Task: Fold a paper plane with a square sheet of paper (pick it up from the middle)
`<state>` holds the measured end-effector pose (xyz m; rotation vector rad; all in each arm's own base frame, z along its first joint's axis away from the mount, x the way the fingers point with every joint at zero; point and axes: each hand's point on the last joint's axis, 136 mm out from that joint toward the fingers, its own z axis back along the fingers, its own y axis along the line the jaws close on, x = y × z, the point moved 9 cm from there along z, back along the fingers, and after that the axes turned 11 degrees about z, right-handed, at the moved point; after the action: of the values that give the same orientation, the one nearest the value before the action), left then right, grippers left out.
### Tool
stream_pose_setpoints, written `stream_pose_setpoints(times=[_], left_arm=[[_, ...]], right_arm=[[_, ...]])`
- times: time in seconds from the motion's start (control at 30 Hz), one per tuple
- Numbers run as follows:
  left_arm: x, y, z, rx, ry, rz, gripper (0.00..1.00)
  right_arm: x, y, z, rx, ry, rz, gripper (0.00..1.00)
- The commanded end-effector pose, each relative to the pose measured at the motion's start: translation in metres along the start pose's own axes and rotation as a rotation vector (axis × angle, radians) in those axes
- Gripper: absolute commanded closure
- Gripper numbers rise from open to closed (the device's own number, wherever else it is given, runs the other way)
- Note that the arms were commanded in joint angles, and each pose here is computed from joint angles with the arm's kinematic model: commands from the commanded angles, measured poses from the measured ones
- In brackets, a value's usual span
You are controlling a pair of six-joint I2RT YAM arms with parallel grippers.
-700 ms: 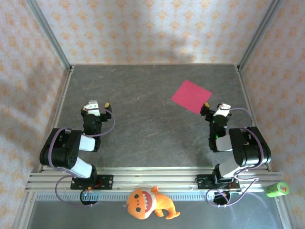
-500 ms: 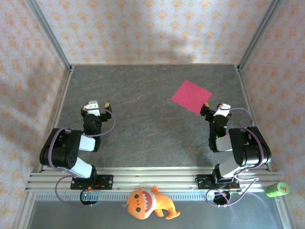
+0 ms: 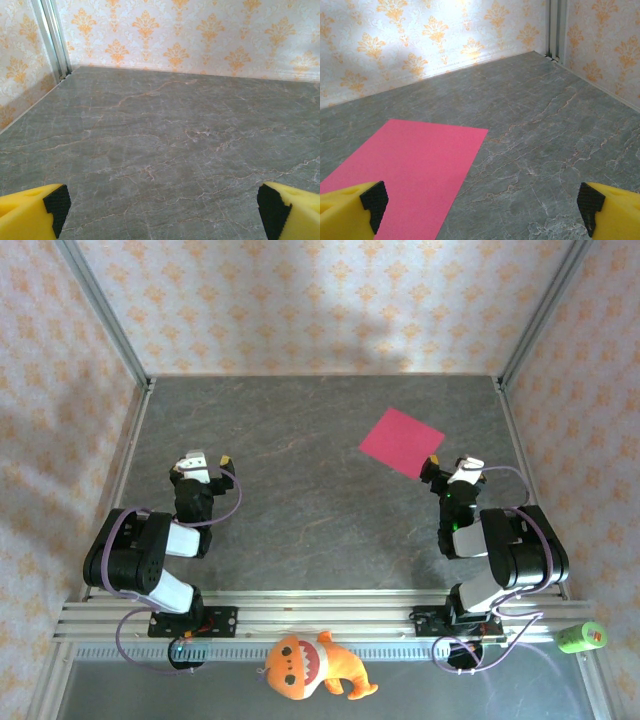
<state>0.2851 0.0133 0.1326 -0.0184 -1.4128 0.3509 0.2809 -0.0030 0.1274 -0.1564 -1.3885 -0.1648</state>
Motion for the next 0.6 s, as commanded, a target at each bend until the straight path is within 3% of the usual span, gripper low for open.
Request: stream_pose_setpoints(times=[0.0, 0.57], left_arm=[[0.0067, -0.0035, -0.0028, -0.014, -0.026, -0.009, 0.01], [0.0067, -0.0031, -0.0028, -0.012, -0.026, -0.008, 0.01]], right_arm=[[0.0102, -0.0004, -0.0027, -0.003, -0.045, 0.0, 0.0], [0.0108, -0.0008, 0.0012, 0.007, -0.06, 0.001, 0.0]])
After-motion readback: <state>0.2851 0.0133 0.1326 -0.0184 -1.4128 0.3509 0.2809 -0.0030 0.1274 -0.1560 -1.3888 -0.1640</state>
